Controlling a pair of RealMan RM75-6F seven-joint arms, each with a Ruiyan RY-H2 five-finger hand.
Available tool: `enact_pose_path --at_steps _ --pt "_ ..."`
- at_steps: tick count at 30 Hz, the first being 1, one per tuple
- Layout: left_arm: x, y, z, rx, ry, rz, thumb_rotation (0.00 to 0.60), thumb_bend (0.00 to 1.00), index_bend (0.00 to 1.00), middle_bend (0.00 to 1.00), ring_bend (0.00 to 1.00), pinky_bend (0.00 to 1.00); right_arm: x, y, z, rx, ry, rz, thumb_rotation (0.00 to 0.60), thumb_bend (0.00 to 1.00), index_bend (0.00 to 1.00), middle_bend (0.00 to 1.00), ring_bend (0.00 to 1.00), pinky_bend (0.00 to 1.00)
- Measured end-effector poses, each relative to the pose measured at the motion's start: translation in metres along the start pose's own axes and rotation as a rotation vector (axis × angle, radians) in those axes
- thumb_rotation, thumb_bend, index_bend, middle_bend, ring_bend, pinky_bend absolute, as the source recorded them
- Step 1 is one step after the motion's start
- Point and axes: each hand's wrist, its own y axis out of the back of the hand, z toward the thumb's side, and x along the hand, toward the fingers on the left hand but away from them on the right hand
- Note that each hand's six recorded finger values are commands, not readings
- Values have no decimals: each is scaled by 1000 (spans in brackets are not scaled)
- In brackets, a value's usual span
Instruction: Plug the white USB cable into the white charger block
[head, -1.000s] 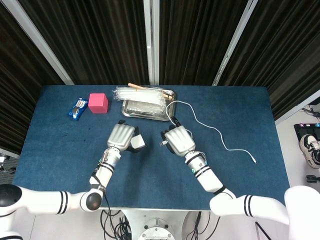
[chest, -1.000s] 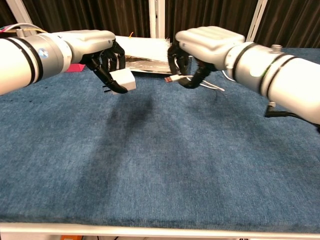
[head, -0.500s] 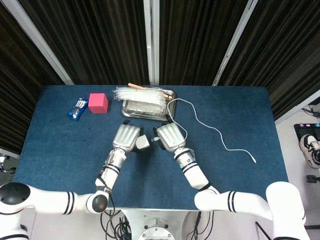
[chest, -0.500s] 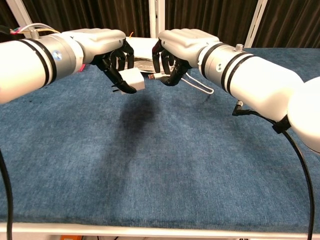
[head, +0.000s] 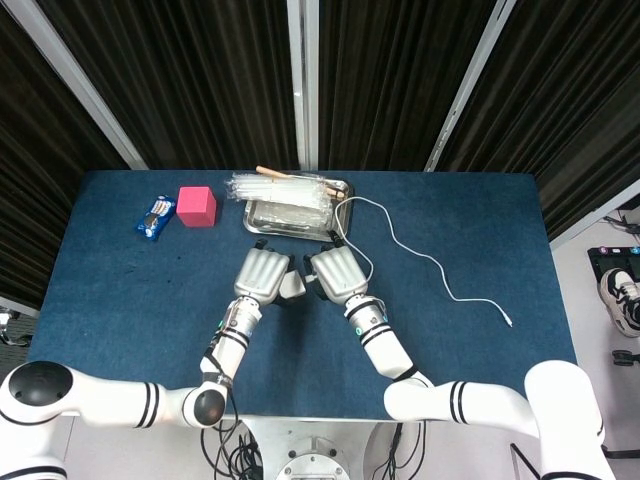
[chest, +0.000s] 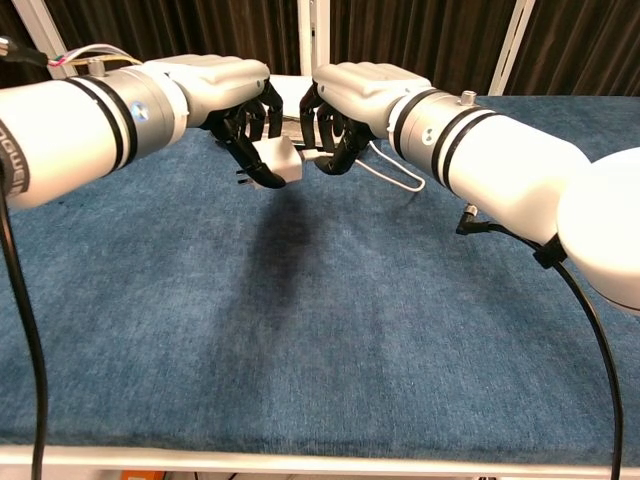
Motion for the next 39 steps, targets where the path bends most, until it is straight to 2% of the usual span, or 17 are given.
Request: enact_pose_path --at_steps 14,39 --pt "2 2 8 3 -4 1 483 201 523 525 407 179 -2 -2 4 -10 1 0 600 381 636 535 350 86" --pt "6 -1 3 -5 29 -3 484 199 523 525 408 184 4 -9 9 -69 -10 7 600 369 629 530 352 86"
